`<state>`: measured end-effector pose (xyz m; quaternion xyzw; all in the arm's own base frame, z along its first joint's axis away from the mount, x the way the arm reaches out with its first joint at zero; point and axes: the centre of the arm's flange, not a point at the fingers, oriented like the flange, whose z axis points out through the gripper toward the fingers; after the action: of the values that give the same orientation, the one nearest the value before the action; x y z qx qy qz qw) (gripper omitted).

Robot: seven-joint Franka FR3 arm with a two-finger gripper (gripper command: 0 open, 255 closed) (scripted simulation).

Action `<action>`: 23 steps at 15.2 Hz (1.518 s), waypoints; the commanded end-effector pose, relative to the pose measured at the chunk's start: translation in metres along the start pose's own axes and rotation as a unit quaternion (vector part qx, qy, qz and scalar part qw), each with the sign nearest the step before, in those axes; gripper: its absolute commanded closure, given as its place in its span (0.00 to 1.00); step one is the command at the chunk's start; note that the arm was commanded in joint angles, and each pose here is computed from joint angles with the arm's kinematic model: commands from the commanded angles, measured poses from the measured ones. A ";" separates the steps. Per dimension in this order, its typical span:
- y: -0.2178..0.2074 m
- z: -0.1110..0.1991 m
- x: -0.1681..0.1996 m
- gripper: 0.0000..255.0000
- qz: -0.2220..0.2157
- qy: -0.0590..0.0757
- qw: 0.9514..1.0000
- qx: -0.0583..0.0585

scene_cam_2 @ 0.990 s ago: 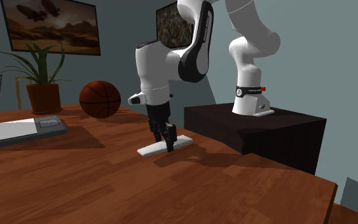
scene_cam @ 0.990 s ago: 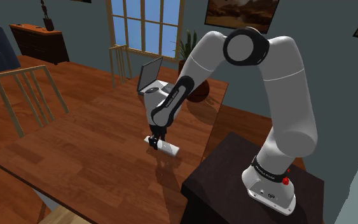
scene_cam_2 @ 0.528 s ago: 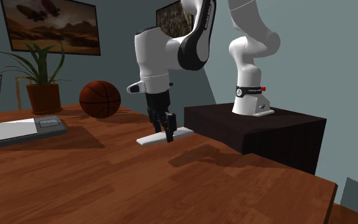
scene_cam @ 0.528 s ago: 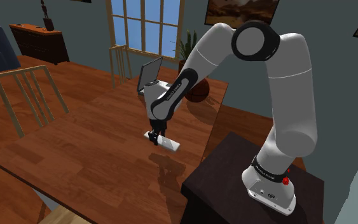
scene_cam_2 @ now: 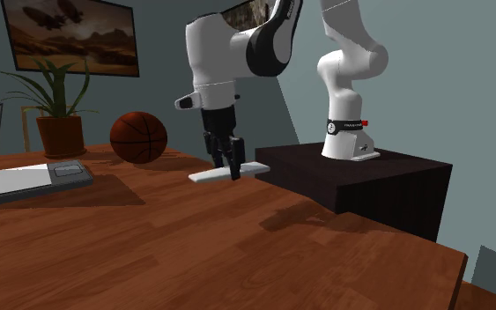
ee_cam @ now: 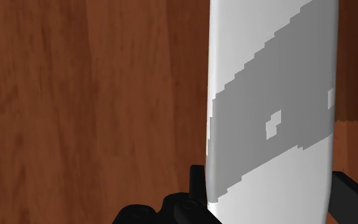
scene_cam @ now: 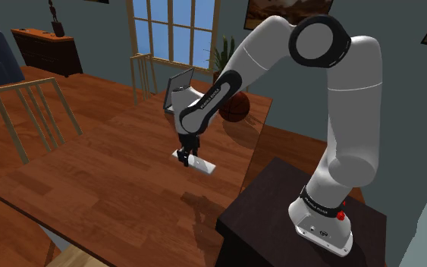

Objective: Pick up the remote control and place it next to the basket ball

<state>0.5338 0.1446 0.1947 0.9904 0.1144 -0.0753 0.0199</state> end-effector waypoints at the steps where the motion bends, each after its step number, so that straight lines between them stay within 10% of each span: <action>1: 0.000 -0.010 -0.001 1.00 0.000 0.000 1.000 0.000; 23: 0.003 -0.125 -0.019 1.00 0.000 0.000 1.000 0.000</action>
<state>0.5341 0.1437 0.3158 0.9904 0.1144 -0.0753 0.0198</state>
